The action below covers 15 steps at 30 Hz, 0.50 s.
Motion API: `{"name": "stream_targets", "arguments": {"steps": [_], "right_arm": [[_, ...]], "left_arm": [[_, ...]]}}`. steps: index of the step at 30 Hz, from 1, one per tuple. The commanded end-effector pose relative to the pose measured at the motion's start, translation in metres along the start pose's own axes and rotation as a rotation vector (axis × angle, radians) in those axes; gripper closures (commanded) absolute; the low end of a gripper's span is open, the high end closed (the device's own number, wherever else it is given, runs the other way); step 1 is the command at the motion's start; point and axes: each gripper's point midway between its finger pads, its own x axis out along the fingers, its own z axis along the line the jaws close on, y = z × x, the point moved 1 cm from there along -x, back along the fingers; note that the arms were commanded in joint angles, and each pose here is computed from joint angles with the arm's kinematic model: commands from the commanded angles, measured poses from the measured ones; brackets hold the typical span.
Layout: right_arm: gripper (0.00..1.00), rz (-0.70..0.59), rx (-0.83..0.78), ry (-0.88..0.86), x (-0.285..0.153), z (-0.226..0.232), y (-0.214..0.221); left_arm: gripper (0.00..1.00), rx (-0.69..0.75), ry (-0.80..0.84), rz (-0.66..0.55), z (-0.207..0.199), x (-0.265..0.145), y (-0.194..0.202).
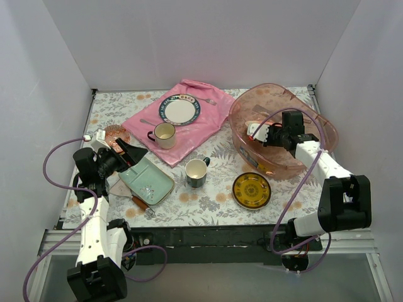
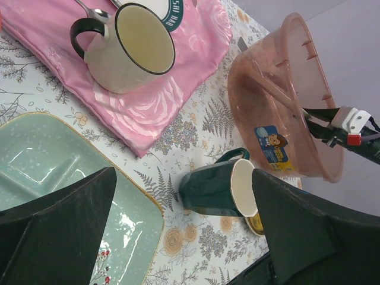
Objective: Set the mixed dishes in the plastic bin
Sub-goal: Place the plate in the plastic bin.
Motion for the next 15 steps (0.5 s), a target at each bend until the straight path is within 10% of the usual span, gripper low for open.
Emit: {"name": "stream_targets", "arguments": {"steps": [1, 15], "right_arm": [[0.68, -0.045, -0.038, 0.069, -0.003, -0.016, -0.008], [0.51, -0.08, 0.041, 0.005, 0.013, 0.007, -0.009]], "left_arm": [[0.02, 0.02, 0.023, -0.007, -0.004, -0.001, 0.0], [0.02, 0.019, 0.024, -0.003, -0.004, -0.001, 0.001]]}}
